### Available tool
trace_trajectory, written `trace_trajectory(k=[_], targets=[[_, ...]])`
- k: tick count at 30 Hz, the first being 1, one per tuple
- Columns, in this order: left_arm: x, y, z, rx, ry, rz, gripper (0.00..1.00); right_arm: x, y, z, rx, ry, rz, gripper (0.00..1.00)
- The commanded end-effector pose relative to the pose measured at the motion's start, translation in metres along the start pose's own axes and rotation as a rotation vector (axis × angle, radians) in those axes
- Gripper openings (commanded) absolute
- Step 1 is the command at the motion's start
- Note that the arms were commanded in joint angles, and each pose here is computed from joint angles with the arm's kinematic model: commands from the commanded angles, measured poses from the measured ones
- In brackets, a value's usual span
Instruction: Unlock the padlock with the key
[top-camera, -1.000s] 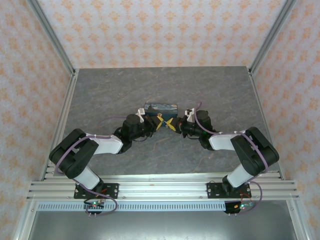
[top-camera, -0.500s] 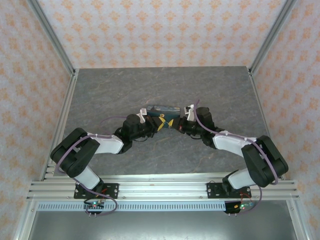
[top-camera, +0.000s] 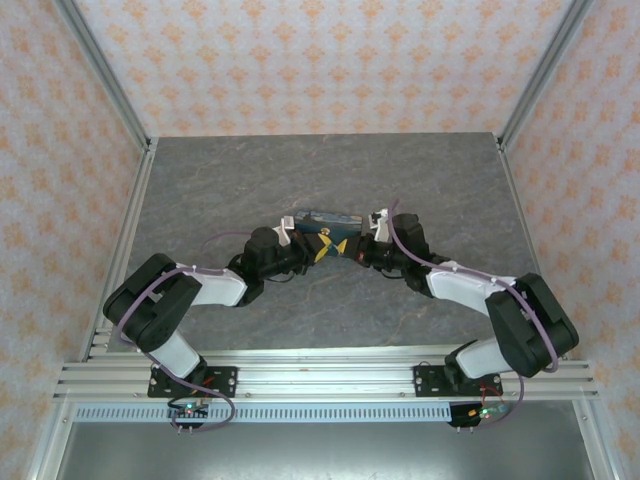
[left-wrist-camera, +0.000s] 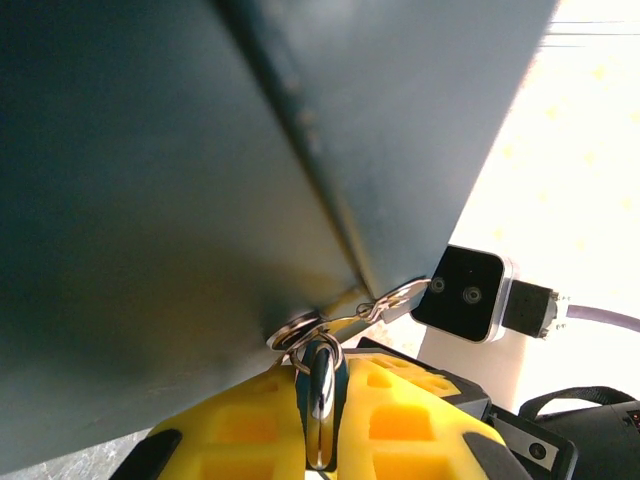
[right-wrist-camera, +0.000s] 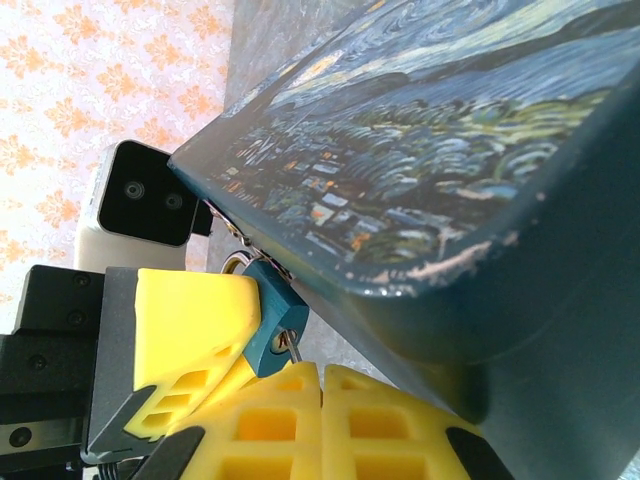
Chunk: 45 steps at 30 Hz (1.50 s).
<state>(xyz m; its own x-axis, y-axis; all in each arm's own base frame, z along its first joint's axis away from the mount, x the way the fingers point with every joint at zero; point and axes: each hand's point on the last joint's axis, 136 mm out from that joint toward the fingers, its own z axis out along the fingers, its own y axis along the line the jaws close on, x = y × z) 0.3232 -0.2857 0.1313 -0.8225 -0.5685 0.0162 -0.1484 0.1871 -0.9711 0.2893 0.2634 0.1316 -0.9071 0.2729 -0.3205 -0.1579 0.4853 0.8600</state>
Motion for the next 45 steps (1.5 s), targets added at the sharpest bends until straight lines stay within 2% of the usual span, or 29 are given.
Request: trace_trajectory(k=[1, 16, 31, 45], targets=[[0.027, -0.05, -0.008, 0.172, 0.131, 0.101, 0.0, -0.009, 0.028, -0.002, -0.071, -0.014, -0.026, 0.0], [0.022, -0.047, -0.009, 0.161, 0.112, 0.105, 0.0, -0.007, 0.044, -0.007, -0.163, 0.004, 0.094, 0.0], [0.024, -0.047, -0.014, 0.17, 0.111, 0.109, 0.0, -0.02, 0.002, -0.006, -0.071, -0.067, 0.192, 0.0], [0.023, -0.046, -0.016, 0.17, 0.105, 0.112, 0.0, -0.017, 0.016, -0.008, -0.15, -0.043, 0.208, 0.0]])
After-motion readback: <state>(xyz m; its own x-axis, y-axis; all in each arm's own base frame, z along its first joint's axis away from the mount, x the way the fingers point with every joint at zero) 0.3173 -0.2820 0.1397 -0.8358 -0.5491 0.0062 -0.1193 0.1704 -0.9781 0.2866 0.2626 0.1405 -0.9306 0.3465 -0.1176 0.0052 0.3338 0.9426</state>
